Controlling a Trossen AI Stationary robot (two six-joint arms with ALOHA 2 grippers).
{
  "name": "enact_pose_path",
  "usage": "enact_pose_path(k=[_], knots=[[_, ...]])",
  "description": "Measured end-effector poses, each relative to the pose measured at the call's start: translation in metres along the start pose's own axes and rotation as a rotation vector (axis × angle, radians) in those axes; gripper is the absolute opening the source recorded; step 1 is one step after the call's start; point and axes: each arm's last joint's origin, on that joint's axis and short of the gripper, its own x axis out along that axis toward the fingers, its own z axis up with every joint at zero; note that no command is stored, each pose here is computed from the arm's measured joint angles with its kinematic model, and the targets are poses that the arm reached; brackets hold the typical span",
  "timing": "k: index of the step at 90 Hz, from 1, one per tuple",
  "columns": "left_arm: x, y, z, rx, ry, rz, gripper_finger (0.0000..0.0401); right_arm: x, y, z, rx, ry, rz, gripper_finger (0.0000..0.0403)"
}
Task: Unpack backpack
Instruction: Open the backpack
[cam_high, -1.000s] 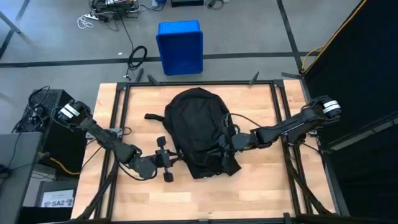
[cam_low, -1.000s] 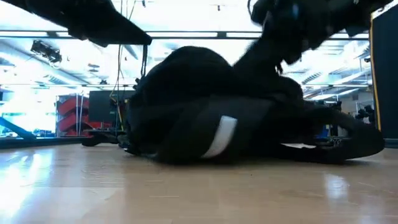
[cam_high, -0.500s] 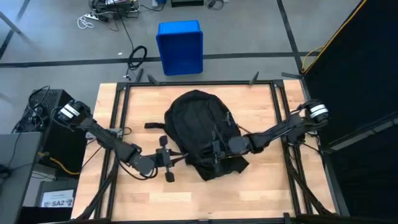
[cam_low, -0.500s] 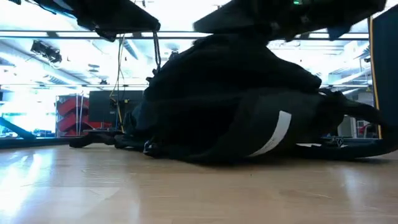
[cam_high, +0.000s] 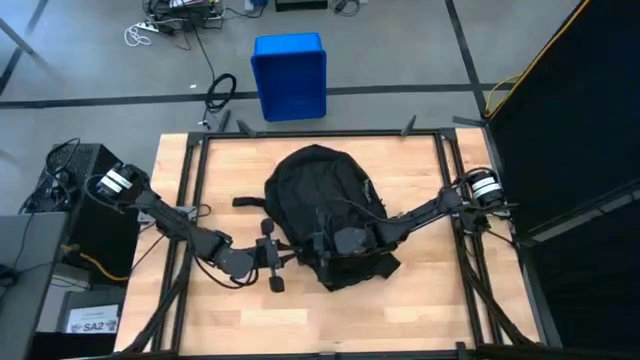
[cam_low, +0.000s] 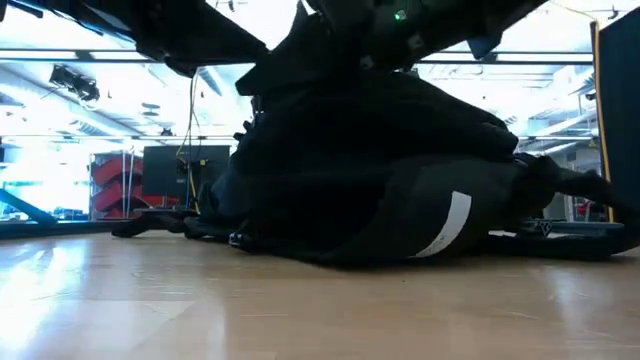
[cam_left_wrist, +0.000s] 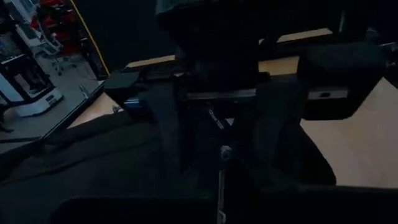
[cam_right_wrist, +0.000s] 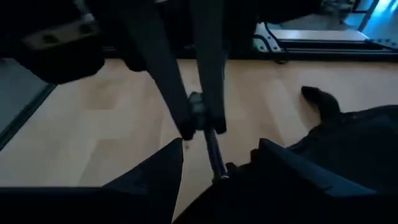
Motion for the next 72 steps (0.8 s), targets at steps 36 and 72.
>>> enact_pose_path(k=[36, 72], knots=[[-0.0001, -0.0001, -0.0001, -0.001, 0.001, -0.001, 0.0001, -0.0001, 0.0007, 0.0015, -0.043, -0.009, -0.006, 0.0070], [0.0000, 0.0000, 0.0006, -0.046, -0.005, 0.000, 0.0020, -0.0005, 0.0020, 0.0002, -0.057, 0.003, -0.004, 0.0001]])
